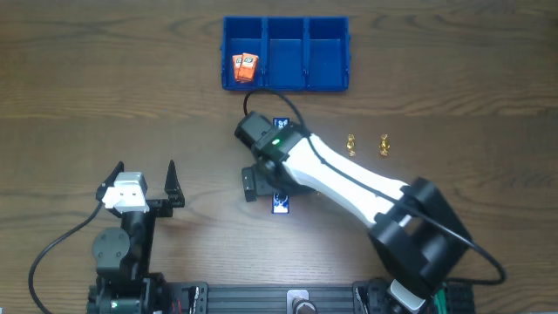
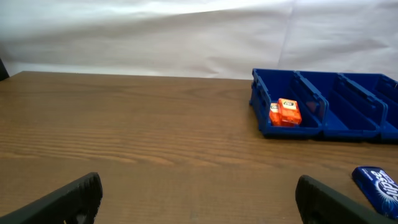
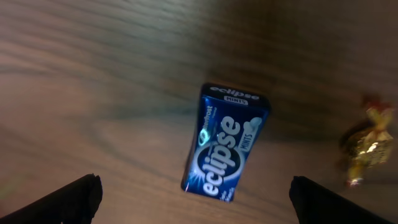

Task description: Sort Candies Into Trays

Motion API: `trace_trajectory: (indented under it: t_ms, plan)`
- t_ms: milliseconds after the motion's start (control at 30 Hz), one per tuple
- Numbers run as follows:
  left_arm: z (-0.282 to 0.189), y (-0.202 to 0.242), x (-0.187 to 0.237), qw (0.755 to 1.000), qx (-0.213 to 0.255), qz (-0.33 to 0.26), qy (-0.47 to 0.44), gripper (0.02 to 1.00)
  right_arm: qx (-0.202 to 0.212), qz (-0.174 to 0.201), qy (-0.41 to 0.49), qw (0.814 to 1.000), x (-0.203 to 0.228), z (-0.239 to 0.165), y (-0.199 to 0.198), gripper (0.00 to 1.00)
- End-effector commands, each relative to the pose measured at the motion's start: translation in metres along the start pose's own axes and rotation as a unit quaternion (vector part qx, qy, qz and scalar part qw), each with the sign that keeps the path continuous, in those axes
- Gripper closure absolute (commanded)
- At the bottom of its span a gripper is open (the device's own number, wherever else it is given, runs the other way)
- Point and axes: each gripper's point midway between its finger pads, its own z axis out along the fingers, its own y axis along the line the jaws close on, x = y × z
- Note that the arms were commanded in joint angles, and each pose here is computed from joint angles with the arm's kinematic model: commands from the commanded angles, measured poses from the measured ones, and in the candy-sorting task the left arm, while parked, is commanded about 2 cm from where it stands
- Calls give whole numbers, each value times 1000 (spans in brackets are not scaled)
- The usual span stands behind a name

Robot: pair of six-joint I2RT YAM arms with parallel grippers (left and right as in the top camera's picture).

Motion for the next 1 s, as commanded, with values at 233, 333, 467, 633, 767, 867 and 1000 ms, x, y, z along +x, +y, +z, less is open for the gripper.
trace_trajectory:
  t_ms: [233, 333, 467, 633, 767, 867, 1000]
  plan:
    - [2, 0, 17, 1000, 1, 1, 23, 20, 65, 74, 32, 995, 13, 36, -16, 47]
    - [2, 0, 17, 1000, 1, 1, 23, 20, 70, 88, 34, 993, 9, 46, -19, 77]
    - [2, 0, 17, 1000, 1, 1, 23, 20, 65, 88, 29, 994, 5, 49, -17, 356]
    - [2, 0, 17, 1000, 1, 1, 23, 20, 65, 88, 22, 994, 3, 49, -17, 678]
    - [2, 0, 17, 1000, 1, 1, 23, 23, 55, 84, -26, 995, -14, 31, -13, 720]
    - [2, 0, 17, 1000, 1, 1, 23, 20, 32, 61, -140, 988, -57, -54, -6, 728]
    - [2, 0, 17, 1000, 1, 1, 23, 20, 32, 41, -265, 963, -142, -165, -22, 737]
